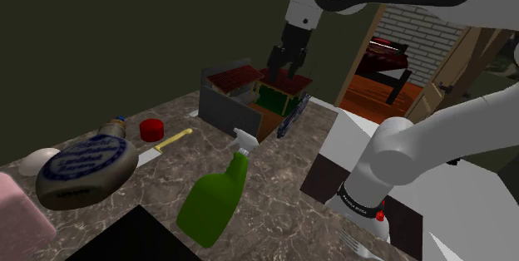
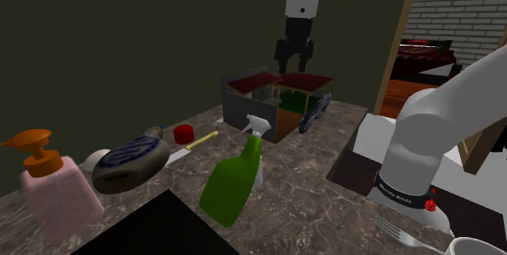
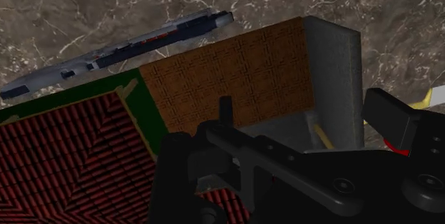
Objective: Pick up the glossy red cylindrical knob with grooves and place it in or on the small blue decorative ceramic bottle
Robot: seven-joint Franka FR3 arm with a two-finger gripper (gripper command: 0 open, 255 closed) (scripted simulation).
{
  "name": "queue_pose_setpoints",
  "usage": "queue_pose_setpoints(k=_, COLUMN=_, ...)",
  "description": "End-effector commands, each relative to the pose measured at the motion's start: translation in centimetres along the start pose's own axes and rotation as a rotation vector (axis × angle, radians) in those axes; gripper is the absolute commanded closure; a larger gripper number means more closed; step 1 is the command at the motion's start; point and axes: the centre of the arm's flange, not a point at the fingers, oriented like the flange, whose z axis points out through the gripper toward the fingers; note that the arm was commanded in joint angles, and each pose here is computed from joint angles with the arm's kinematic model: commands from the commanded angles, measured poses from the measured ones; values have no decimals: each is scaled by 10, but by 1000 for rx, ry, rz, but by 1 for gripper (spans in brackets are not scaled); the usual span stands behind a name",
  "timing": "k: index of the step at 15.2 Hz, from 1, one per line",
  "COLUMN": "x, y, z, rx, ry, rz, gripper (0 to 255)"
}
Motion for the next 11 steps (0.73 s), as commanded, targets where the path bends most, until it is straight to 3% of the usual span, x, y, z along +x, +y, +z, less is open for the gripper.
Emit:
queue_pose_setpoints(k=1, x=14, y=-22, z=11, rx=-2, ry=0, rz=9, gripper=0)
queue_pose_setpoints(k=11, x=79, y=-122, z=73, rx=-19, ry=-8, rz=52, gripper=0)
